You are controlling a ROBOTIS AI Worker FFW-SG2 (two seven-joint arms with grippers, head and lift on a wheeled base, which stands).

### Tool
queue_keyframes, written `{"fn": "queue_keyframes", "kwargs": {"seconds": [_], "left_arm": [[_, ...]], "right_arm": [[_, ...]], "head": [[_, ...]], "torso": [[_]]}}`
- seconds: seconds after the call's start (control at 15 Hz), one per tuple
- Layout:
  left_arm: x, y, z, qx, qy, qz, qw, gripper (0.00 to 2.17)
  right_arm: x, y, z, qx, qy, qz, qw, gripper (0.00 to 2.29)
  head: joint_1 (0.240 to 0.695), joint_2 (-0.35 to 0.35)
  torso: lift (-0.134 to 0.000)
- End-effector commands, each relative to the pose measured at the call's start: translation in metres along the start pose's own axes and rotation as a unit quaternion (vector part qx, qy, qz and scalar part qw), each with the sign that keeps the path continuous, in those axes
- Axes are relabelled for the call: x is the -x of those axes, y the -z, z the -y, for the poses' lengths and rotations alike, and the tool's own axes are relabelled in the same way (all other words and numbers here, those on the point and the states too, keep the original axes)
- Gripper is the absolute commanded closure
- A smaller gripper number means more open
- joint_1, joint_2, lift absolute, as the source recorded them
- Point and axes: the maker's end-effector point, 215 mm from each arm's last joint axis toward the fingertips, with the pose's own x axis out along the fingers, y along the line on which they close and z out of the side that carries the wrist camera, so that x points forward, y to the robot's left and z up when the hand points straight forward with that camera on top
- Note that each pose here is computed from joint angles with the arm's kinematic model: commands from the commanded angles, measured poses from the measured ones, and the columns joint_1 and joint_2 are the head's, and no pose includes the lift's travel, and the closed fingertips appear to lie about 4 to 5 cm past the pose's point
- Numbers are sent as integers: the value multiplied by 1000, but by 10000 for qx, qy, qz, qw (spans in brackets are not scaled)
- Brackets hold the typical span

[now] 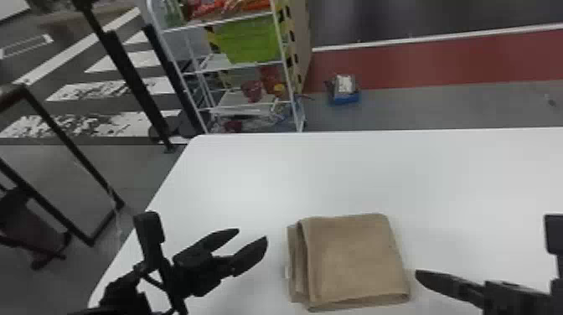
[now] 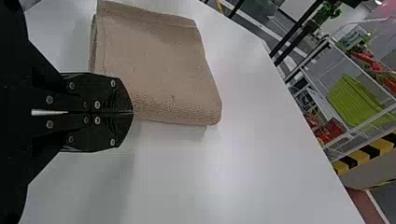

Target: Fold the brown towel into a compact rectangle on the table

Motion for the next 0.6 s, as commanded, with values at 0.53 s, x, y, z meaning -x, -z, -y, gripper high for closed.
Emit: {"fn": "queue_keyframes", "kwargs": {"seconds": [0.53], "left_arm": [[-5, -3, -4, 87, -7, 13, 10000, 33]], "right_arm": [[0, 34, -29, -40, -312, -199, 9993, 1598]], "head": [[695, 350]], "torso": [[-124]]}}
